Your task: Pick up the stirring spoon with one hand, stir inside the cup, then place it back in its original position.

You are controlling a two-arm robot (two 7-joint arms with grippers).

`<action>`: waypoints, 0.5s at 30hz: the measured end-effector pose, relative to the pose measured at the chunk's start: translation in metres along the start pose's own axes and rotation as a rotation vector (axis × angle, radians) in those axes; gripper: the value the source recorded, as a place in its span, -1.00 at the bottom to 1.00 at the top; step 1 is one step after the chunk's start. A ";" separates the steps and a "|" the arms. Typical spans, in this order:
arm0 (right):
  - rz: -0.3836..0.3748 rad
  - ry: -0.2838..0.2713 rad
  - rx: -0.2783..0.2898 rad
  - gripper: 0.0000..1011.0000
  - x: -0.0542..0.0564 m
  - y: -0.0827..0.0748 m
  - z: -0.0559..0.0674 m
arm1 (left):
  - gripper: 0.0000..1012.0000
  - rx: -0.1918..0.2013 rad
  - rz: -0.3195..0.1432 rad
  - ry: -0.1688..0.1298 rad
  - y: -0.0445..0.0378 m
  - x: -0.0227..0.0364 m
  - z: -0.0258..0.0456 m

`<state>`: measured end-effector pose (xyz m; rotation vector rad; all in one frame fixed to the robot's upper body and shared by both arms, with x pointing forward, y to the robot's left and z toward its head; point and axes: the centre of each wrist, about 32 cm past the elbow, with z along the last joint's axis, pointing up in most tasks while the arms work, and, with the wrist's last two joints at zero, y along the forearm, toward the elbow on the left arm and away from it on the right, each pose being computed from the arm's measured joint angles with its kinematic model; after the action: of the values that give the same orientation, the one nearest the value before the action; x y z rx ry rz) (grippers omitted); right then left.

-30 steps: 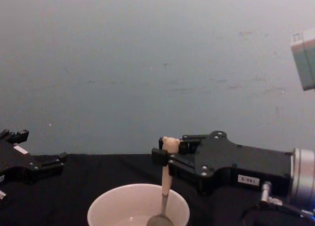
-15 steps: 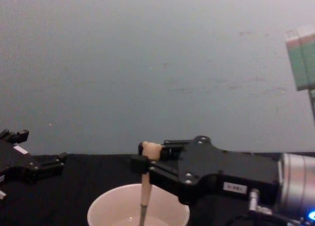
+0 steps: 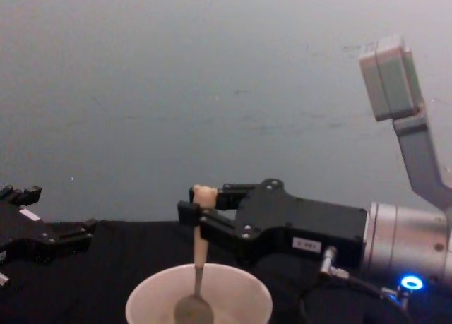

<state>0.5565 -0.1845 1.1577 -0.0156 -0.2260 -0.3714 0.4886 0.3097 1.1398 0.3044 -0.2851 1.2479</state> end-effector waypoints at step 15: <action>-0.054 -0.016 -0.014 -0.58 0.009 -0.009 0.000 | 0.98 0.000 0.000 0.000 0.0000 0.0000 0.0000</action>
<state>0.5616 -0.1960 1.1597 -0.0266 -0.2402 -0.4267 0.4886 0.3097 1.1398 0.3045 -0.2851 1.2480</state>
